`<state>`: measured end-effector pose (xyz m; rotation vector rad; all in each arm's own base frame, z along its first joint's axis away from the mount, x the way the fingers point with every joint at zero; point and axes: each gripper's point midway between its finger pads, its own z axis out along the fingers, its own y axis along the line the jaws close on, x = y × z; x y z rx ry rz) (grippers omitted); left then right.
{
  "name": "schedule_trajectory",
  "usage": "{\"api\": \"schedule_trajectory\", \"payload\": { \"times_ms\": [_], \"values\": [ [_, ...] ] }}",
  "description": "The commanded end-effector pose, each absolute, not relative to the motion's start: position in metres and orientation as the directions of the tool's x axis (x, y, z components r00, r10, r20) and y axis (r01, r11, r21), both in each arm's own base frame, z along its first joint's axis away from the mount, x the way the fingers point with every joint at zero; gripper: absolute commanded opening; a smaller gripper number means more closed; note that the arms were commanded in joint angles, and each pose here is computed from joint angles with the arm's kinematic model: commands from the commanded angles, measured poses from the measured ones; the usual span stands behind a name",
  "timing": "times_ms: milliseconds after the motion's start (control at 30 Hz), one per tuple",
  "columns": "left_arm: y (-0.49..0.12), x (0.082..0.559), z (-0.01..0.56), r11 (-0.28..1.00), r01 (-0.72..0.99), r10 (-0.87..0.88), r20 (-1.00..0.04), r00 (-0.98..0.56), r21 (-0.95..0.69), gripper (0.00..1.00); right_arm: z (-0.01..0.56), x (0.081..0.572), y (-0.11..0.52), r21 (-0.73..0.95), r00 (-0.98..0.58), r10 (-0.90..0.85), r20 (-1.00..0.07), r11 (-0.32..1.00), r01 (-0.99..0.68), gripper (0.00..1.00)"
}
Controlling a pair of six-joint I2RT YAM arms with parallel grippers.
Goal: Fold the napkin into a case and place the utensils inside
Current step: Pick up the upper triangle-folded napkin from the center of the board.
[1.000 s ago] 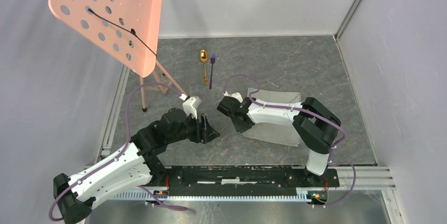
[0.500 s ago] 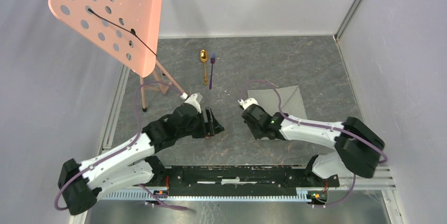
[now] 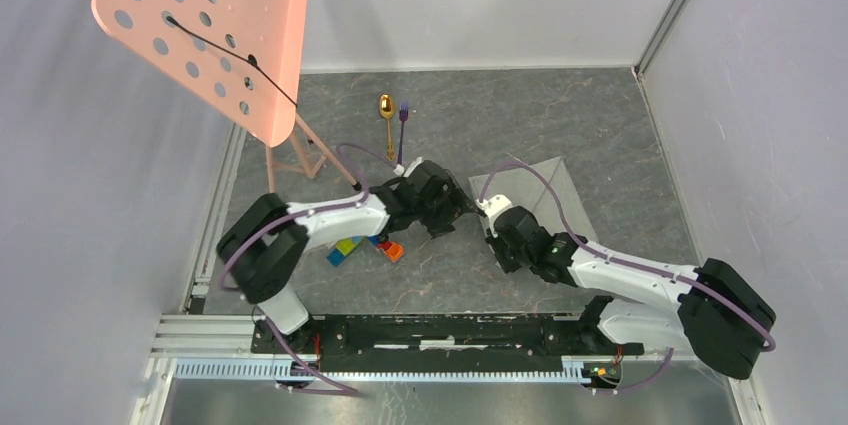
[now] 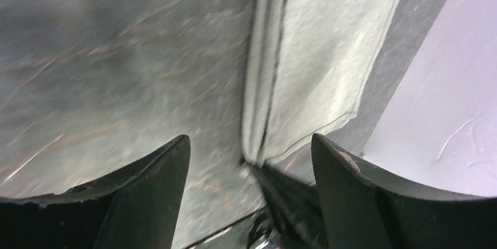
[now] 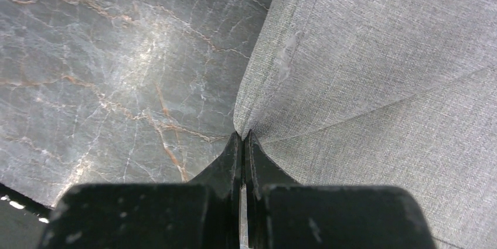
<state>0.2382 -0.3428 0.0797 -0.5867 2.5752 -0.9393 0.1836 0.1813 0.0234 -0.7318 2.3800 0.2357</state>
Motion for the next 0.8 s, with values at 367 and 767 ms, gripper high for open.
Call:
{"api": "schedule_trajectory", "payload": {
  "times_ms": [367, 767],
  "values": [
    [-0.383, 0.316, 0.035, 0.552, -0.357, -0.696, -0.180, -0.696, -0.754, 0.69, 0.050, 0.199, 0.199, 0.074, -0.593, -0.384, -0.708, 0.794, -0.603, 0.00],
    [-0.386, 0.329, 0.016, 0.514, -0.356, -0.726, -0.174, -0.666, -0.780, 0.59, 0.060, 0.204, 0.197, 0.095, -0.590, -0.360, -0.723, 0.794, -0.601, 0.00]
  ]
}}
